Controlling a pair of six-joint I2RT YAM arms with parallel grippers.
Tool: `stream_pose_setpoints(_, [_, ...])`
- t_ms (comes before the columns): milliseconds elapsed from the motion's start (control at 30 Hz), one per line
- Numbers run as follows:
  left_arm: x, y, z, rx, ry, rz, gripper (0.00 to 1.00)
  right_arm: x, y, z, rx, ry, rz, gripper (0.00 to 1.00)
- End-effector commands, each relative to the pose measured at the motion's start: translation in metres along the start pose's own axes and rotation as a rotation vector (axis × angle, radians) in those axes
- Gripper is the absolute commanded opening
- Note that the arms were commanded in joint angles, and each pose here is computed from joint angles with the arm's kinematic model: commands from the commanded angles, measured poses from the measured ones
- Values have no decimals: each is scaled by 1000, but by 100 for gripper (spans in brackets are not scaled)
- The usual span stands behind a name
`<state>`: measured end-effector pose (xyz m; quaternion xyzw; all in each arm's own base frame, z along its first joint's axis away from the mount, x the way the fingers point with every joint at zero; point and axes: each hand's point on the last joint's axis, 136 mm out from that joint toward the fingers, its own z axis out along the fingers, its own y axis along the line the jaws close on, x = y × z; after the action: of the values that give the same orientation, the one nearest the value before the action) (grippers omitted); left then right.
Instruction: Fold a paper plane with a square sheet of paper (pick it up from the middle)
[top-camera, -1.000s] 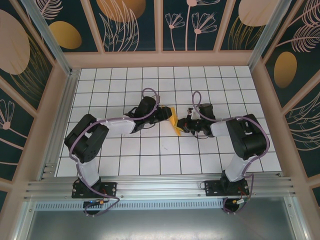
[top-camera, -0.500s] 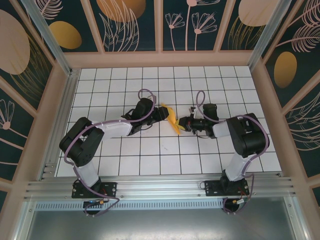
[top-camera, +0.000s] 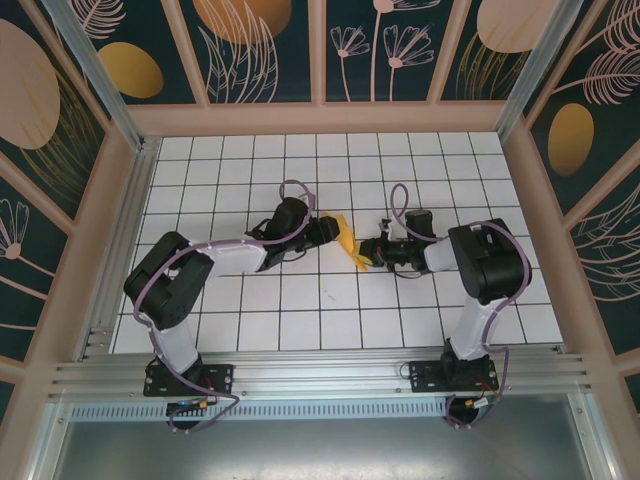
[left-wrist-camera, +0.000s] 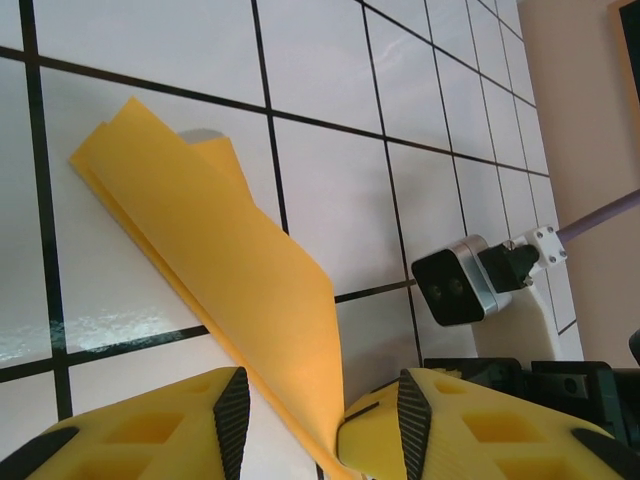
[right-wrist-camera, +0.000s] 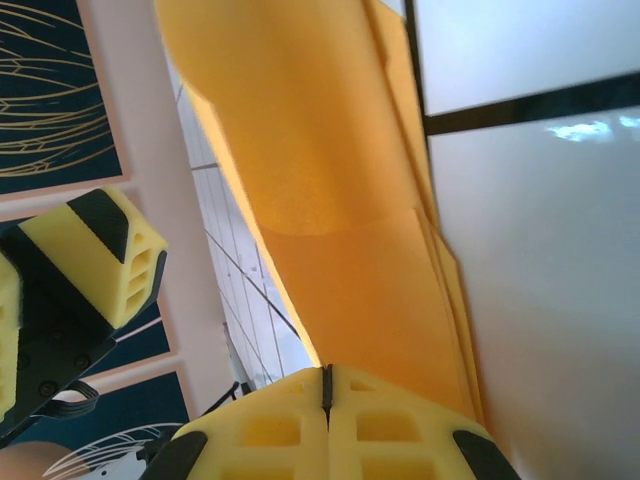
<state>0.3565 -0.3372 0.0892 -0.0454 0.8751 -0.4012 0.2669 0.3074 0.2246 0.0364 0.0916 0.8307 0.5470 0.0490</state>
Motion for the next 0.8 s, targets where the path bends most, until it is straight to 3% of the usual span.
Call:
stream_pose_setpoints(0, [-1,-7,7,45,15,8,45,-3,0,3,-8,21,-28,0])
stream_pose_setpoints(233, [11,-4,15,59,62,12,44,-5,0,3,-26,21,-18,0])
stream_pose_setpoints(467, [-9,-13,8,43,-8,22,45,-1,28,6,-21,15,-58,0])
stream_pose_setpoints(767, [-18,-8,-1,-19,-50,45,45,-3,44,29,-33,-43,18,0])
